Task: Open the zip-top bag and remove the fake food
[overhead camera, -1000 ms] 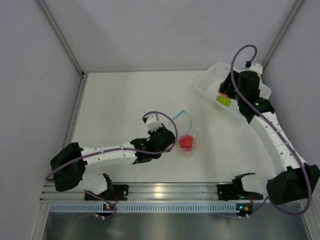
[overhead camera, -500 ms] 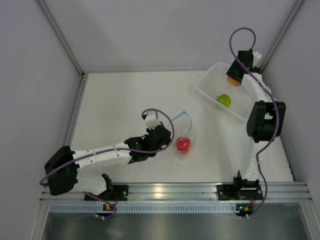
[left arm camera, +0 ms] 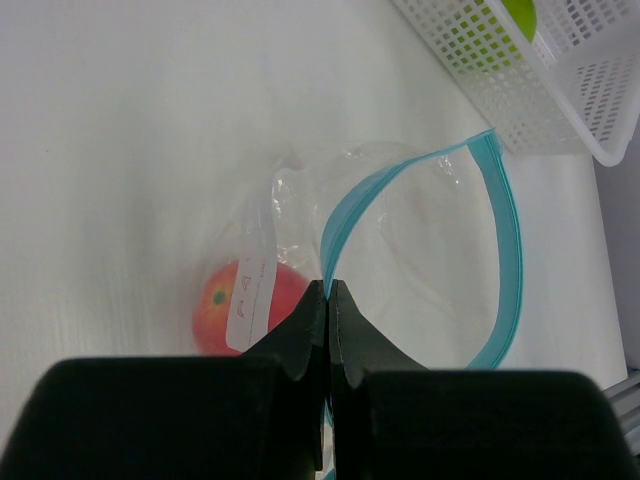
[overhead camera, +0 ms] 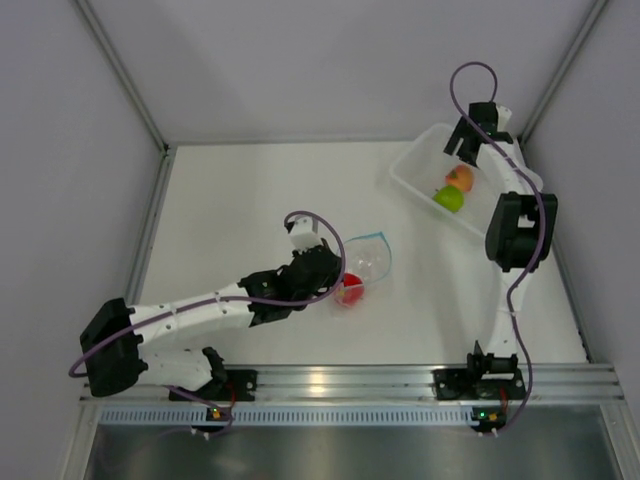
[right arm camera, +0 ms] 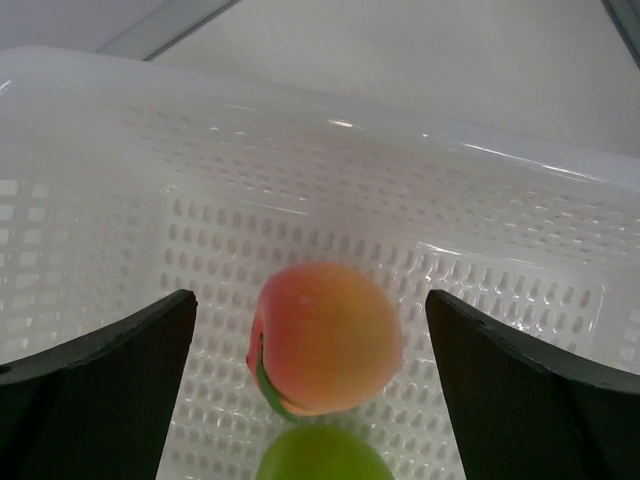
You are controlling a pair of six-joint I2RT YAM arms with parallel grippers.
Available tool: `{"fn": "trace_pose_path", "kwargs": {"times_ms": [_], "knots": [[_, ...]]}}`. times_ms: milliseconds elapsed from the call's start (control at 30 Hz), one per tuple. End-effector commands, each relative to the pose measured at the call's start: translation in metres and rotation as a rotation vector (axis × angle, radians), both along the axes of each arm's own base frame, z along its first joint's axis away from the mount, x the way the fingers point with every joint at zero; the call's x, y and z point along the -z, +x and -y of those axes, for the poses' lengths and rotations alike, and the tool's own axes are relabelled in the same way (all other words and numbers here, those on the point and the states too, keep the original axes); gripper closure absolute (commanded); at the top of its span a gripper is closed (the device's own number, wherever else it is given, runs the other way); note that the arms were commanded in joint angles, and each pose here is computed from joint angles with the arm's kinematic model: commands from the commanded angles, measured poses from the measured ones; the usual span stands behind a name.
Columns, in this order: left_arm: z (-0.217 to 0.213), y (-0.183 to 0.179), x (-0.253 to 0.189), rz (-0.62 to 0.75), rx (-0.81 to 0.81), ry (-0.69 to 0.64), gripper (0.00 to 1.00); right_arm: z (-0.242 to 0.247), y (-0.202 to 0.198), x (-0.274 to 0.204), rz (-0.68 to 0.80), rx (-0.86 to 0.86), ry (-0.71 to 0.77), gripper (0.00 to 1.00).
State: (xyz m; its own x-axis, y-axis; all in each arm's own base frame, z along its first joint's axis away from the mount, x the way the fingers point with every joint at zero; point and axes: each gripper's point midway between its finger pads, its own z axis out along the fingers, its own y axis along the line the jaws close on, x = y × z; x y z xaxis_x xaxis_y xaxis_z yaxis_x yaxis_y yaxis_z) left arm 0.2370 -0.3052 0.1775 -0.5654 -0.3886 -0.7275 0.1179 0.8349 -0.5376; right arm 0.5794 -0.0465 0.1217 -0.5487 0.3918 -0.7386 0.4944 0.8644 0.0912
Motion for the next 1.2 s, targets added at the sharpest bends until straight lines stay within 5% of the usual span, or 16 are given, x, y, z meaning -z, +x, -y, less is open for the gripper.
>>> {"fn": "trace_pose_path", "kwargs": {"times_ms": [0,267,700,1167], "knots": [[0.001,0.004,-0.027,0.040,0.004,-0.040,1.00,-0.006,-0.001,-0.060,0.089,-0.035,0.004,0.01],[0.001,0.008,-0.024,0.025,-0.016,-0.054,1.00,-0.079,-0.079,-0.143,0.242,-0.300,0.159,0.15],[0.008,0.002,-0.031,-0.004,0.012,-0.112,1.00,-0.246,-0.277,-0.152,0.343,-0.838,0.302,0.50],[0.031,-0.006,-0.045,-0.037,0.103,-0.172,1.00,-0.321,-0.335,-0.069,0.165,-1.007,0.308,0.60]]}}
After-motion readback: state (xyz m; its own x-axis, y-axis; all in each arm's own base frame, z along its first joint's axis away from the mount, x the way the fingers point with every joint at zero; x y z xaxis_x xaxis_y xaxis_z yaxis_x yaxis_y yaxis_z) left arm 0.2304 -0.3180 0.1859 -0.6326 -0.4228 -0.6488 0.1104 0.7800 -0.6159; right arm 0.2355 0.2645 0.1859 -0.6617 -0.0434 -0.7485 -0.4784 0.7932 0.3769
